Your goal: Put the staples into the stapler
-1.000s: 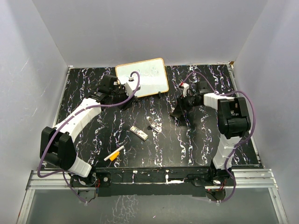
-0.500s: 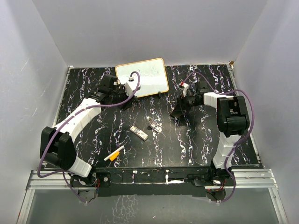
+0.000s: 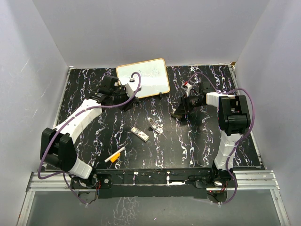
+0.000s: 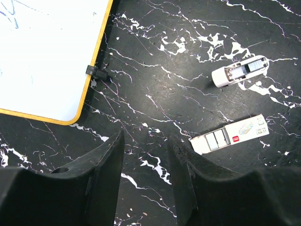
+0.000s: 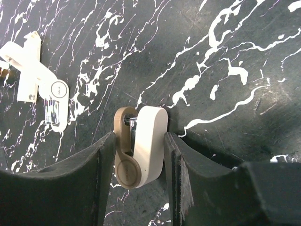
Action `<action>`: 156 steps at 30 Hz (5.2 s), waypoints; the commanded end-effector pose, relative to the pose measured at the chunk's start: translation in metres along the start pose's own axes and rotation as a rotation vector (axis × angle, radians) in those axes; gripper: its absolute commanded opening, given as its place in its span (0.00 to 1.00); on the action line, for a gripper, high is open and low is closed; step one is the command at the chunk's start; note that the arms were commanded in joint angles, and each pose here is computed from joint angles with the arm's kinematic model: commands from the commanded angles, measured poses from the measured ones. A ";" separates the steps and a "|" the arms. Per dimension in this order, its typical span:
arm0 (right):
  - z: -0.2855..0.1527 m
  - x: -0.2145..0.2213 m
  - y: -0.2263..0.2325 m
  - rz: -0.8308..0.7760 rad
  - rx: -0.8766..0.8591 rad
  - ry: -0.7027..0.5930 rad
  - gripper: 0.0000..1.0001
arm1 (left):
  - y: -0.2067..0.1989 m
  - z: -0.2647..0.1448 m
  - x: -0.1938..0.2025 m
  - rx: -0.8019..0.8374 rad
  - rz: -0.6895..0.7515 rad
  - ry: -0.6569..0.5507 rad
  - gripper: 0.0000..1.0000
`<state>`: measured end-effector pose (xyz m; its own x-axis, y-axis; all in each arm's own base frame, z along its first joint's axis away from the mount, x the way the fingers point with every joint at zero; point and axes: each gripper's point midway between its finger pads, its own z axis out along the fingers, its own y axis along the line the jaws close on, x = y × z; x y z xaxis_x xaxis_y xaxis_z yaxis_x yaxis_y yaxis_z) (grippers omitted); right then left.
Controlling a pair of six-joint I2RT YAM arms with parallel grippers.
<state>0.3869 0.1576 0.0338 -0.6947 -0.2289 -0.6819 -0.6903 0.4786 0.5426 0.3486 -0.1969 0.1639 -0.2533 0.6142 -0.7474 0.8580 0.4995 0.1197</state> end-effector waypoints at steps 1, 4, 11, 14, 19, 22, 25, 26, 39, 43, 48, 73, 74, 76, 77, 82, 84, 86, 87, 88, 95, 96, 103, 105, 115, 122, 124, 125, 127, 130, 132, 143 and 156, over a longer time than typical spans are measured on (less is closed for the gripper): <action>0.000 0.040 -0.013 0.061 0.086 0.103 0.42 | -0.003 -0.011 -0.010 0.006 0.015 -0.034 0.41; -0.004 0.043 -0.010 0.029 0.107 0.106 0.41 | -0.002 -0.012 -0.010 0.005 0.014 -0.034 0.41; -0.010 0.043 -0.003 -0.099 0.196 0.093 0.39 | -0.002 -0.012 -0.012 0.005 0.015 -0.036 0.41; -0.012 0.042 0.001 -0.161 0.233 0.081 0.38 | -0.002 -0.012 -0.011 0.003 0.016 -0.036 0.41; -0.015 0.036 0.016 -0.320 0.311 0.060 0.37 | -0.002 -0.013 -0.011 0.002 0.017 -0.035 0.41; -0.015 0.038 0.025 -0.414 0.368 0.059 0.36 | -0.002 -0.013 -0.012 0.001 0.018 -0.036 0.41; -0.017 0.038 0.035 -0.514 0.423 0.054 0.36 | -0.002 -0.013 -0.011 -0.001 0.019 -0.036 0.41; -0.018 0.038 0.037 -0.552 0.451 0.055 0.36 | -0.002 -0.013 -0.012 -0.002 0.019 -0.038 0.41; -0.011 0.052 0.073 -0.831 0.524 0.030 0.41 | -0.004 -0.008 -0.006 0.009 0.002 -0.030 0.41; -0.012 0.042 0.079 -0.822 0.515 0.014 0.42 | -0.006 -0.003 -0.002 0.027 -0.005 -0.024 0.41; -0.011 0.036 0.086 -0.819 0.486 0.010 0.51 | -0.007 0.003 -0.001 0.041 -0.008 -0.024 0.41; 0.008 -0.012 0.142 -0.410 0.222 -0.032 0.56 | -0.075 0.080 0.015 0.668 0.426 -0.290 0.55; 0.006 -0.012 0.141 -0.401 0.226 -0.036 0.56 | -0.076 0.082 0.014 0.684 0.434 -0.294 0.55; 0.003 -0.012 0.139 -0.387 0.234 -0.043 0.55 | -0.080 0.087 0.012 0.709 0.433 -0.303 0.56; 0.002 -0.012 0.137 -0.380 0.238 -0.045 0.55 | -0.083 0.089 0.010 0.716 0.439 -0.307 0.57; -0.004 -0.009 0.133 -0.360 0.245 -0.051 0.55 | -0.095 0.099 0.007 0.755 0.474 -0.303 0.57; -0.005 -0.008 0.133 -0.362 0.246 -0.051 0.55 | -0.098 0.100 0.008 0.774 0.475 -0.299 0.57; -0.006 -0.007 0.133 -0.364 0.246 -0.049 0.55 | -0.100 0.102 0.008 0.781 0.480 -0.299 0.56; -0.005 -0.006 0.132 -0.362 0.245 -0.048 0.55 | -0.101 0.102 0.008 0.782 0.478 -0.300 0.56; -0.004 -0.005 0.132 -0.360 0.242 -0.044 0.55 | -0.102 0.102 0.007 0.786 0.478 -0.300 0.55; -0.003 -0.002 0.131 -0.360 0.236 -0.033 0.54 | -0.107 0.099 0.011 0.819 0.489 -0.270 0.41; -0.003 -0.002 0.130 -0.361 0.235 -0.032 0.54 | -0.107 0.098 0.011 0.819 0.491 -0.266 0.39; 0.000 -0.003 0.131 -0.363 0.217 -0.027 0.52 | -0.107 0.087 0.011 0.815 0.479 -0.241 0.20; 0.002 -0.003 0.134 -0.369 0.199 -0.027 0.52 | -0.106 0.084 0.014 0.804 0.482 -0.212 0.15; 0.024 -0.001 0.144 -0.419 0.134 -0.012 0.51 | -0.087 0.067 0.020 0.677 0.484 -0.082 0.00; 0.050 0.002 0.141 -0.370 0.094 0.008 0.48 | -0.077 0.063 0.021 0.618 0.491 -0.028 0.00; 0.057 0.002 0.140 -0.353 0.078 0.010 0.47 | -0.076 0.063 0.022 0.606 0.492 -0.021 0.00; 0.061 -0.001 0.139 -0.351 0.075 0.008 0.46 | -0.075 0.063 0.023 0.597 0.491 -0.018 0.00; 0.068 -0.002 0.136 -0.344 0.078 0.012 0.45 | -0.073 0.063 0.024 0.583 0.494 -0.009 0.00; 0.075 -0.002 0.131 -0.320 0.081 0.014 0.43 | -0.071 0.061 0.023 0.570 0.489 -0.006 0.00; 0.080 -0.001 0.130 -0.301 0.075 0.015 0.42 | -0.070 0.061 0.022 0.563 0.483 -0.006 0.00; 0.095 0.005 0.119 -0.235 0.071 0.033 0.32 | -0.074 0.063 0.024 0.554 0.460 0.006 0.00; 0.103 0.010 0.112 -0.205 0.071 0.048 0.22 | -0.086 0.075 0.019 0.548 0.447 0.038 0.00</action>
<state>0.3076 0.2858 0.0294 -0.5853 -0.3882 -0.7118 -0.7878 0.4802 0.3859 0.3117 -0.2580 0.0706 0.1524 0.7406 -0.6545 0.9849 -0.1689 0.0382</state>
